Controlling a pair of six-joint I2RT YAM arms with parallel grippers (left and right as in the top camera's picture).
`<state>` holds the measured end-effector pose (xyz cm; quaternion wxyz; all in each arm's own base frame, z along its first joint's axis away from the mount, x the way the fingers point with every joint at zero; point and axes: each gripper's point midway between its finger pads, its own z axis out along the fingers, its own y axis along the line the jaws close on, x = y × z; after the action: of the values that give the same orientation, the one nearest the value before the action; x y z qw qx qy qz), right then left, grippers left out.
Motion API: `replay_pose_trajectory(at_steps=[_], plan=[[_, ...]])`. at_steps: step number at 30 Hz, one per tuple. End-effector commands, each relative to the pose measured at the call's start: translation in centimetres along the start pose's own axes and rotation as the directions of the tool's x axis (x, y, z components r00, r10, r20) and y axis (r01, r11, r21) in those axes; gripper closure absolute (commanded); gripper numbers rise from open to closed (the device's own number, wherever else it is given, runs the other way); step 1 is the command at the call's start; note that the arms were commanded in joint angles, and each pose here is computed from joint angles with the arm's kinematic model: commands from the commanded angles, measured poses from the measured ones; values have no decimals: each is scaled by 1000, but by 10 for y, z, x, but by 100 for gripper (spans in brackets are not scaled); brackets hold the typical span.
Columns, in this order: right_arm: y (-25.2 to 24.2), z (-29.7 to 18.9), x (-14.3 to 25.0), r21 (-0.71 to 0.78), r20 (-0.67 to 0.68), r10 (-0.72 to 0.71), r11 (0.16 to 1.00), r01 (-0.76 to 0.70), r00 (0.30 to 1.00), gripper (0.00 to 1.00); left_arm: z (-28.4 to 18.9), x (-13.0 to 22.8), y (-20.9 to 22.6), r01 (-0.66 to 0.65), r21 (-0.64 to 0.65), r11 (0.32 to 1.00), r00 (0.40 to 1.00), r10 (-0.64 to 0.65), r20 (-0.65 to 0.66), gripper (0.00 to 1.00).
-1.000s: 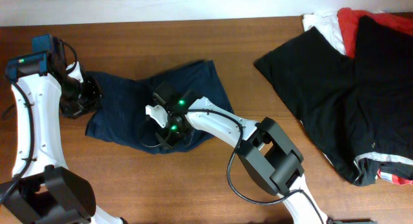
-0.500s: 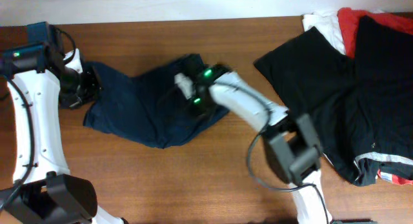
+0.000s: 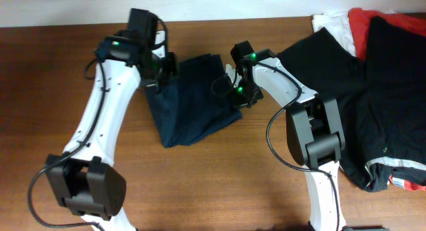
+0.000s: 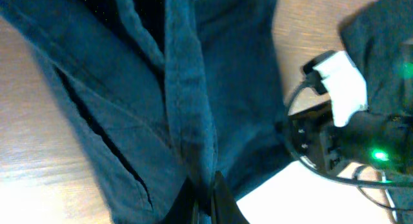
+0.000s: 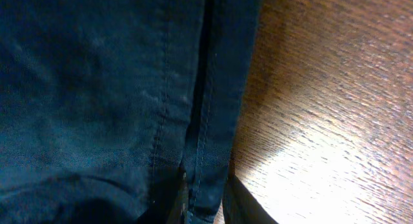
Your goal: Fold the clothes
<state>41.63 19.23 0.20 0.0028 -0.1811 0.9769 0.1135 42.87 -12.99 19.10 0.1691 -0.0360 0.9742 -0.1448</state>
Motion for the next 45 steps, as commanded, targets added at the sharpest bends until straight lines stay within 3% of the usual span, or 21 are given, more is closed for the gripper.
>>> replay_pose_trajectory(at_steps=[1, 3, 7, 11, 13, 14, 19, 23, 24, 26, 28, 30, 33, 37, 41, 44, 45], plan=[[4, 15, 4, -10, -34, -15, 1000, 14, 999, 78, 5, -12, -37, 27, 97, 995, 998, -32, 47, 99], [4, 15, 8, -10, -47, -12, 1000, 11, 999, 78, 19, -10, -60, -10, 138, 990, 999, 4, 47, 100], [4, 15, 9, -10, -52, -11, 1000, 10, 999, 78, 77, 11, -104, -44, 287, 957, 995, 67, -71, 99], [4, 15, 9, -10, -52, -10, 1000, 10, 999, 78, 94, 10, -113, -54, 320, 946, 994, 81, -70, 99], [4, 15, 9, -10, -52, -11, 1000, 10, 999, 76, 94, 9, -114, -57, 323, 945, 995, 82, -64, 70], [4, 15, 9, -10, -52, -11, 1000, 10, 999, 76, 94, 9, -114, -57, 323, 945, 995, 82, -64, 64], [-8, 7, 7, 31, -40, 33, 999, -32, 999, 67, 87, -7, -98, -14, 361, 933, 997, 39, -61, 62], [-60, -85, -27, 159, 136, 103, 980, -124, 985, 62, 80, -30, -69, 12, 371, 928, 1000, -3, -24, 60], [-66, -113, -34, 129, 174, 127, 980, -151, 976, 62, 80, -40, -58, 0, 343, 939, 1000, -5, 15, 55], [-67, -167, -48, 67, 272, 143, 984, -166, 952, 62, 84, -58, -28, -38, 206, 978, 994, 17, 104, 54], [-28, -193, -58, -63, 327, 29, 998, -9, 945, 62, 85, -80, -1, -54, 33, 998, 976, 46, 211, 47], [8, -179, -52, -184, 280, 11, 982, 43, 960, 62, 84, -105, 20, -29, -94, 995, 946, 57, 318, 44], [39, -130, -32, -219, 148, -30, 974, 62, 989, 62, 112, -122, 31, -31, -114, 993, 929, 71, 364, 44], [71, -66, -4, -242, 19, -95, 965, 97, 995, 62, 172, -81, 78, 14, -187, 982, 984, 20, 180, 44], [60, -17, 22, -231, -59, -86, 971, 70, 995, 62, 188, -22, 100, 14, -257, 966, 998, -28, -50, 38], [5, -1, 52, 28, -180, -35, 999, 41, 983, 63, 165, 58, 114, -11, -334, 943, 925, -117, -361, 40], [-29, -7, 54, 170, -182, 28, 986, 3, 983, 63, 144, 98, 110, 0, -331, 944, 834, -182, -520, 45]])
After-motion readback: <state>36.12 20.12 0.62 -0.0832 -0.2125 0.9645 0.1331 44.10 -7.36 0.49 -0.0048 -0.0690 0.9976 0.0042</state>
